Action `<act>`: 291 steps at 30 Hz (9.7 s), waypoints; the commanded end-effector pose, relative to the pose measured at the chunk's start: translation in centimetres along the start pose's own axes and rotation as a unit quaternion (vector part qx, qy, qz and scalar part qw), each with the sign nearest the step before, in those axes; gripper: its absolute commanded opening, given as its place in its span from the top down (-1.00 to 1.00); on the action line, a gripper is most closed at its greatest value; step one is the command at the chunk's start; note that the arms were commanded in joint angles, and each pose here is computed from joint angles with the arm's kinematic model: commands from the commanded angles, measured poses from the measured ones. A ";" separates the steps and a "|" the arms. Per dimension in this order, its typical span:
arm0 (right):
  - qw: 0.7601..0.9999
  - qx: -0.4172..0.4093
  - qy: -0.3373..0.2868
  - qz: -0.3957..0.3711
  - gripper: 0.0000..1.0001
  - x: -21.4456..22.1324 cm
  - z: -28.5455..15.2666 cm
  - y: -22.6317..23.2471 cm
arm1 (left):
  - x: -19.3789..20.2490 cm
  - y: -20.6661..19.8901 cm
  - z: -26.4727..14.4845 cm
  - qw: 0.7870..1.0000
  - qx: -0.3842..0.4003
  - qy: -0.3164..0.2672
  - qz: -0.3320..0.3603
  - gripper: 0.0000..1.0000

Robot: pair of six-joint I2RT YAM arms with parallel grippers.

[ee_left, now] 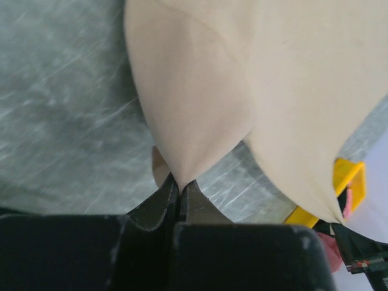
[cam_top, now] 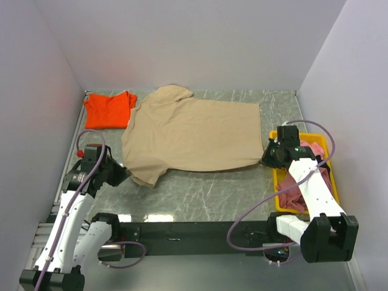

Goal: Fold and stack the t-shirts
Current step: Flatten the tshirt out, then fold the tshirt

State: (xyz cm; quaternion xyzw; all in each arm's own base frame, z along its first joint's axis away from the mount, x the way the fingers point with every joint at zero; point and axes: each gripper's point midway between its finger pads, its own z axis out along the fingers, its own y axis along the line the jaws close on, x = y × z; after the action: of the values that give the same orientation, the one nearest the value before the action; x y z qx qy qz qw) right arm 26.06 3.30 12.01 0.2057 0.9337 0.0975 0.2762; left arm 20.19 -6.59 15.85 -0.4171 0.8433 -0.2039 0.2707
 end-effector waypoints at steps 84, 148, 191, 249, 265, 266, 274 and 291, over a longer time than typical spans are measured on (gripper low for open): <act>0.990 0.138 -0.003 -0.027 0.15 -9.5 10.5 -0.1 | -11.7 -19.7 23.0 0.970 0.088 0.013 0.228 -0.98; 0.986 -0.038 0.123 -0.108 -0.47 9.0 6.3 5.8 | -0.4 -2.6 13.9 0.992 -0.069 0.040 0.095 -0.46; 0.983 -0.002 0.138 -0.123 -0.47 9.2 8.0 4.7 | 2.8 -11.7 19.9 0.927 -0.072 0.061 0.363 0.86; 0.987 -0.018 0.103 -0.126 -0.47 6.8 7.1 6.4 | -4.6 -19.8 21.4 0.945 0.012 -0.055 0.321 -0.99; 0.997 -0.042 -0.048 -0.048 -0.49 -8.3 6.3 10.4 | -17.2 -24.9 30.8 0.948 0.027 -0.124 0.292 -0.99; 0.996 -0.045 -0.058 -0.042 -0.49 -9.5 6.2 10.7 | -17.6 -25.3 31.1 0.948 0.042 -0.122 0.291 -0.99; 0.998 -0.024 -0.062 -0.016 -0.50 -14.2 9.5 10.1 | -17.3 -25.7 34.8 0.936 0.073 -0.115 0.324 -0.92; 0.999 0.003 -0.039 -0.014 -0.49 -14.3 12.6 8.5 | -17.3 -23.0 37.7 0.932 0.006 -0.116 0.344 -0.37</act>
State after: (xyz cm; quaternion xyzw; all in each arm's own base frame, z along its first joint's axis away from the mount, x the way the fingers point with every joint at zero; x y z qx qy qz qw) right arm 45.17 6.02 9.39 0.1994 0.9330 0.0855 0.2872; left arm 65.65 -10.38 4.06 -0.1145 0.9001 -0.0714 0.4142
